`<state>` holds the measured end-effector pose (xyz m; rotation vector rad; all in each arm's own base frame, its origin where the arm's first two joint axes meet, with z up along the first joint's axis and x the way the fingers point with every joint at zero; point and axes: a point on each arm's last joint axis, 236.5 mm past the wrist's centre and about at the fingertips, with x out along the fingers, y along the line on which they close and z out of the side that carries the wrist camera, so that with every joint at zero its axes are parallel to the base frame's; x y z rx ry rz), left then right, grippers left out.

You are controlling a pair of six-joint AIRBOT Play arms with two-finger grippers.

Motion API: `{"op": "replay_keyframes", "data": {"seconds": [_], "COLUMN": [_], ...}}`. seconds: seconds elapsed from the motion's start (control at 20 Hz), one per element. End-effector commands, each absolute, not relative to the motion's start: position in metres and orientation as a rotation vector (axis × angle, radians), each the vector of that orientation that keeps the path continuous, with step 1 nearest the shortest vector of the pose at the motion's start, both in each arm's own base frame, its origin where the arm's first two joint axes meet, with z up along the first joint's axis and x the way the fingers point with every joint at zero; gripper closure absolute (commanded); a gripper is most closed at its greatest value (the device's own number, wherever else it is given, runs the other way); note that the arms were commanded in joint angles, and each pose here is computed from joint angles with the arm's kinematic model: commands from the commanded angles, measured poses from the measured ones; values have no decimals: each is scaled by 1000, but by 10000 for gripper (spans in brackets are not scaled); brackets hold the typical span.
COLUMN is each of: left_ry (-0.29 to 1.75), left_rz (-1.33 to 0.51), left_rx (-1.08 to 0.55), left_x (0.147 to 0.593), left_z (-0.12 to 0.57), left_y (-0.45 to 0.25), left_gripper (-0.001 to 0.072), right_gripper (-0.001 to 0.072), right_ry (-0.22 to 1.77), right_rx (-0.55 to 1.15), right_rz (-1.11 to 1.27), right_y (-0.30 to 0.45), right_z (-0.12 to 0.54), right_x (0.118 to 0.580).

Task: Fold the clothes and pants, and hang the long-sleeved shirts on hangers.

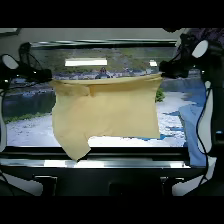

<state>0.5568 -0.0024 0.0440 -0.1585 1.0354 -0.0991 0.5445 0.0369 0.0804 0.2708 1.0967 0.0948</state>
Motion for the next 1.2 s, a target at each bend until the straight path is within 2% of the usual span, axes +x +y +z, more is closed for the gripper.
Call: {"op": "replay_keyframes", "data": {"seconds": [0.0,0.1,0.25,0.5,0.7,1.15], "left_ry": [992,1001,1128,1313,1399,1511], "left_rz": [-76,-74,-84,-109,-116,-122], "left_rx": [-153,-152,-159,-161,-155,-165], "left_x": [590,587,561,521,505,491], "left_z": [2,2,-13,-30,-45,-82], "left_y": [-8,-5,-5,-9,-10,-11], "left_gripper": [688,689,688,688,688,687], "right_gripper": [678,678,678,677,677,677], "right_ry": [1077,1086,1155,1395,1540,1584], "right_rx": [321,324,317,303,301,323], "right_rz": [63,61,64,64,63,40], "right_y": [36,36,37,40,41,41], "right_z": [34,29,22,-19,-48,-68], "right_x": [578,578,563,520,497,494]}}
